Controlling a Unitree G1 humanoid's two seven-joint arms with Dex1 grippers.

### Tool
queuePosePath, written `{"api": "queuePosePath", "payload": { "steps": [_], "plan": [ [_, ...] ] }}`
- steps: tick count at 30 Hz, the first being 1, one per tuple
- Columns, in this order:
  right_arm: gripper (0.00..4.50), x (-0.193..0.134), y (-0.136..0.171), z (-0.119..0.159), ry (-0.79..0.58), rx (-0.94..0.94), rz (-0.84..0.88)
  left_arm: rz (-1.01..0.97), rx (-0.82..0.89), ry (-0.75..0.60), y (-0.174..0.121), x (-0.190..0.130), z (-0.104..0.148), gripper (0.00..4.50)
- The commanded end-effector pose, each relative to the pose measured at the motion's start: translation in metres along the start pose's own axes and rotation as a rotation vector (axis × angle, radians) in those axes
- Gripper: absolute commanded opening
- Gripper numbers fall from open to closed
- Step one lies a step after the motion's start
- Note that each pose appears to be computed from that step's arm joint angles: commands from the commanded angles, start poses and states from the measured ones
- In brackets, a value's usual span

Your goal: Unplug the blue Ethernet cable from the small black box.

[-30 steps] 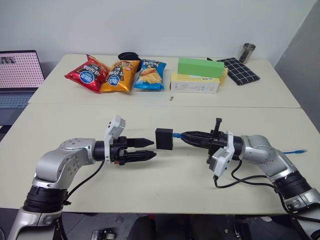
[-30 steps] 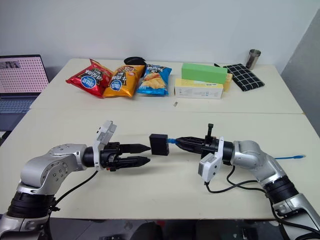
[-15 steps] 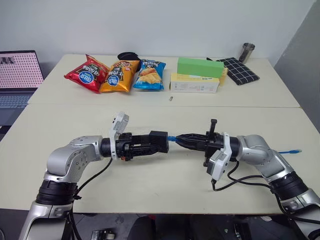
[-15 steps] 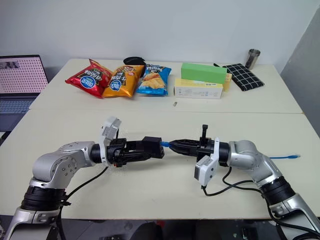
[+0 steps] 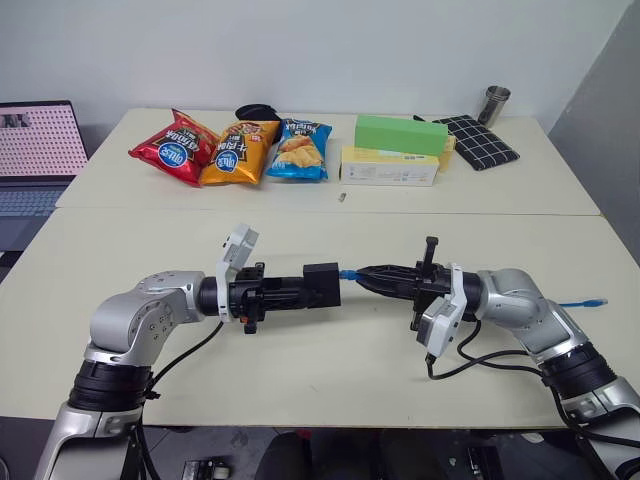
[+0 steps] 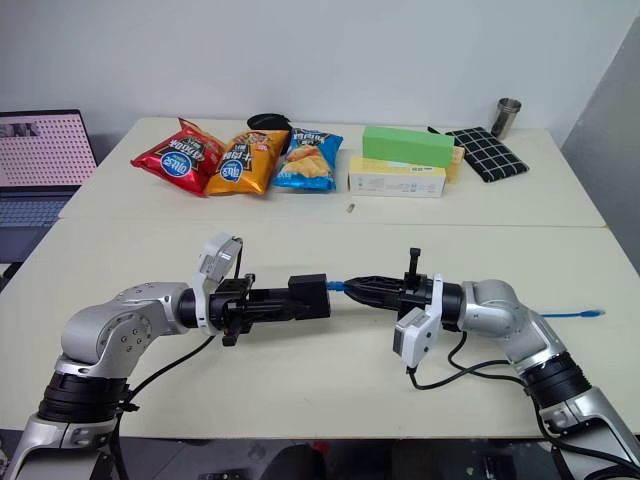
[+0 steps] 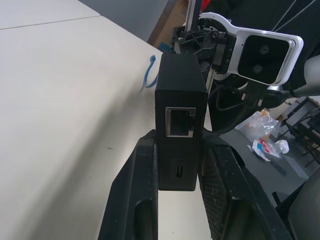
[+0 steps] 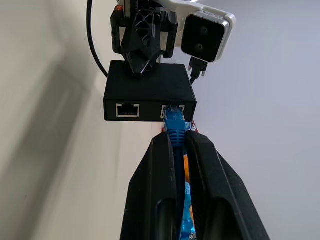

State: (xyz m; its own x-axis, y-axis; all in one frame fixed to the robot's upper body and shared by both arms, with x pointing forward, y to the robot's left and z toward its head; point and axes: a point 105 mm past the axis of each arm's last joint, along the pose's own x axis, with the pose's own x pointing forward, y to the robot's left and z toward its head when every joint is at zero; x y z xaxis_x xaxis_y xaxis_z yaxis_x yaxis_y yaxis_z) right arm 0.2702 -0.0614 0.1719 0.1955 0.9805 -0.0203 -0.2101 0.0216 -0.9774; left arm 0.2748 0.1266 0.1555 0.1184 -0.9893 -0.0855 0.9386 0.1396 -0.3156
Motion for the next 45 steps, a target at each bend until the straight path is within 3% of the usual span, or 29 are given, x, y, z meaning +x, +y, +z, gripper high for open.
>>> {"api": "queuePosePath", "payload": {
  "steps": [1,5,7,10,14,20,26,35,38,45],
  "plan": [
    [0.78,0.005,-0.006,0.018,-0.081,-0.010,-0.003,-0.003,0.056,0.002,-0.003,0.000,0.006,0.78],
    [1.63,0.004,-0.002,0.019,-0.065,0.076,0.054,-0.003,0.061,0.012,-0.002,0.000,0.004,0.78],
    [2.08,0.001,0.003,0.020,-0.031,0.200,0.111,-0.004,0.077,0.019,-0.001,0.000,0.004,0.78],
    [2.58,0.000,-0.008,0.022,0.019,0.499,0.062,-0.006,0.113,0.044,0.000,0.000,0.002,0.78],
    [2.58,0.002,-0.024,0.023,0.054,0.966,-0.012,-0.020,0.154,0.067,0.000,-0.001,-0.002,0.78],
    [2.58,0.004,-0.017,0.021,0.073,1.309,0.030,-0.067,0.210,0.059,-0.007,0.001,0.003,0.78],
    [2.58,0.007,-0.012,0.021,0.057,1.436,0.067,-0.083,0.227,0.063,-0.010,0.001,0.004,0.78],
    [2.58,0.008,-0.011,0.016,0.059,1.468,0.077,-0.088,0.238,0.077,-0.011,0.003,0.004,0.78],
    [2.14,0.009,-0.012,0.016,0.054,1.471,0.075,-0.090,0.239,0.081,-0.012,0.003,0.003,0.78],
    [0.57,0.009,-0.013,0.016,0.045,1.486,0.089,-0.093,0.244,0.101,-0.013,0.003,0.000,0.78]
  ]
}}
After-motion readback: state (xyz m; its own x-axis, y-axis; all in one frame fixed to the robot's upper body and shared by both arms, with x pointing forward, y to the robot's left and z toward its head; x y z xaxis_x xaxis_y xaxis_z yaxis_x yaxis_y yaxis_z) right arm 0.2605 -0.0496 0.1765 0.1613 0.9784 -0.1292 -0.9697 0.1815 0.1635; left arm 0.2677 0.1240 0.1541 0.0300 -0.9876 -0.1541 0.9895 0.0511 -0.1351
